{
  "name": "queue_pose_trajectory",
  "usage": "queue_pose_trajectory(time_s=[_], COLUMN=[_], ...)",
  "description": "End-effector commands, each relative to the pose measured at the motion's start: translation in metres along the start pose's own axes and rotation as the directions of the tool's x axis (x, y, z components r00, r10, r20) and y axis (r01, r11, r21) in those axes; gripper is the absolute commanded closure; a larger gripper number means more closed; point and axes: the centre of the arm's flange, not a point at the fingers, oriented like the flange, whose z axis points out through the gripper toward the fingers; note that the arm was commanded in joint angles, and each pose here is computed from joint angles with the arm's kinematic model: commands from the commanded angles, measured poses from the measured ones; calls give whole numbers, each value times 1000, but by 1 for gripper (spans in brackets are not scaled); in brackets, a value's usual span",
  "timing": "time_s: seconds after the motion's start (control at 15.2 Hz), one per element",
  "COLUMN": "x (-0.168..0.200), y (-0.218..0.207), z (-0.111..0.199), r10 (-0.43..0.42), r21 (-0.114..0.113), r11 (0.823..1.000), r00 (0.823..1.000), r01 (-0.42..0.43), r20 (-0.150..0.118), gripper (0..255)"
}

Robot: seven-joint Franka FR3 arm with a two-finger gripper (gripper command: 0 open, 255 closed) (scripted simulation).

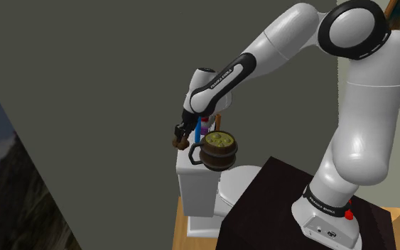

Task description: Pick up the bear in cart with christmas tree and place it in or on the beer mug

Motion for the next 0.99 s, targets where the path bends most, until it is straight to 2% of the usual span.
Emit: queue_pose_trajectory(time_s=[0.0, 0.92], x=[3, 20], y=[-2, -11], z=[-11, -83], r10=[0, 0], r21=[0, 0], r11=[1000, 1000], r00=[1000, 1000], r01=[0, 0], r20=[0, 0], gripper=[255, 255])
